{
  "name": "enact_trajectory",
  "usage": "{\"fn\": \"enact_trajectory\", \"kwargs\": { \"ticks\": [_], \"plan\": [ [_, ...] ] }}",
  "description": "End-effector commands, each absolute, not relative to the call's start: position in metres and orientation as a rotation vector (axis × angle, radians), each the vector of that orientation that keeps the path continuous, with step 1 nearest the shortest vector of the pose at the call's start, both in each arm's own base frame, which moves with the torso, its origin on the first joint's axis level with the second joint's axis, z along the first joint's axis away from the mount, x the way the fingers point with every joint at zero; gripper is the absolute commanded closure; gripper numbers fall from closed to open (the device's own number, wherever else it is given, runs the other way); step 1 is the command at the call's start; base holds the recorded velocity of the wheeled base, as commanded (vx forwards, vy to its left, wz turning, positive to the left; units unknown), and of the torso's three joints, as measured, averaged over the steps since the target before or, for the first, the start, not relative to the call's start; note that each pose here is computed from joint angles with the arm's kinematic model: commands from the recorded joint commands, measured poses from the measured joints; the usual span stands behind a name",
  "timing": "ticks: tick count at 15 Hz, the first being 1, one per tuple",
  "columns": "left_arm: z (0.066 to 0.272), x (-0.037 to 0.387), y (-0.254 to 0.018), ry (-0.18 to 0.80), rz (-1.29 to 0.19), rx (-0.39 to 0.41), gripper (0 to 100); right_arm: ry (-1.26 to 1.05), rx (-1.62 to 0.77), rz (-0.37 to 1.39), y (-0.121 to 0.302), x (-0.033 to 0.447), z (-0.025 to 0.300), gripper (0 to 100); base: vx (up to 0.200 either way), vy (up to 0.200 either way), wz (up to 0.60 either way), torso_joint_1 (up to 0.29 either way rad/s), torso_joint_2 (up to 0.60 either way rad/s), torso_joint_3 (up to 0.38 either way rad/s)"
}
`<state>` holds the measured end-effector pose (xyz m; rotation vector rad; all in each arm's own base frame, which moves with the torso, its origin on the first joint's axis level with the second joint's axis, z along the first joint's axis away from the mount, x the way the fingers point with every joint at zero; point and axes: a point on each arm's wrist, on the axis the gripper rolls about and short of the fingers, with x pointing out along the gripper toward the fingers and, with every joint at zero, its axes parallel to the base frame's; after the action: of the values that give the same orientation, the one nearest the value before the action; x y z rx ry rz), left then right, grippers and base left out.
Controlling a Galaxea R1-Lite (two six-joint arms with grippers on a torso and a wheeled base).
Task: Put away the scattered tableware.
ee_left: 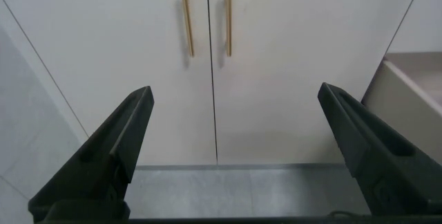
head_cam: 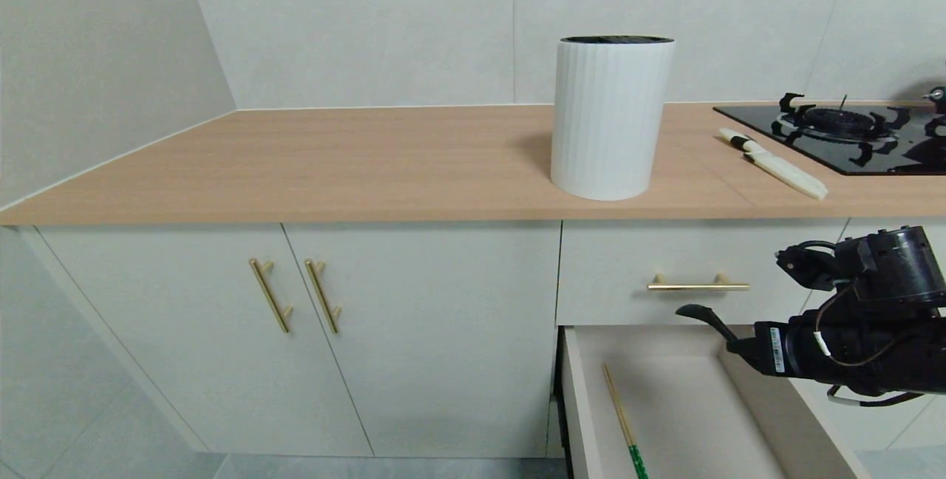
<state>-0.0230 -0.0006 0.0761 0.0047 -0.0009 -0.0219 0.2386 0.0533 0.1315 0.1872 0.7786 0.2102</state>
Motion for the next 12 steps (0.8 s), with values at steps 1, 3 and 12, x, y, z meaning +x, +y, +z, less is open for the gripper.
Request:
{"fn": "enact_trajectory", "kwargs": {
  "ticks": [1, 3, 12],
  "plan": [
    [0.076, -0.023, -0.001, -0.002, -0.021, 0.005, 0, 0.791, 0.186, 0.208, 0.054, 0.24, 0.128, 100, 0.0, 0.0, 0.0, -0.134, 0.46, 0.315],
    [0.076, -0.023, -0.001, -0.002, -0.021, 0.005, 0, 0.801, 0.185, 0.207, 0.054, 0.241, 0.126, 100, 0.0, 0.0, 0.0, -0.122, 0.45, 0.327],
    [0.076, -0.023, -0.001, -0.002, -0.021, 0.005, 0, 0.808, 0.184, 0.207, 0.055, 0.246, 0.111, 100, 0.0, 0.0, 0.0, -0.034, 0.17, 0.126]
  ]
}}
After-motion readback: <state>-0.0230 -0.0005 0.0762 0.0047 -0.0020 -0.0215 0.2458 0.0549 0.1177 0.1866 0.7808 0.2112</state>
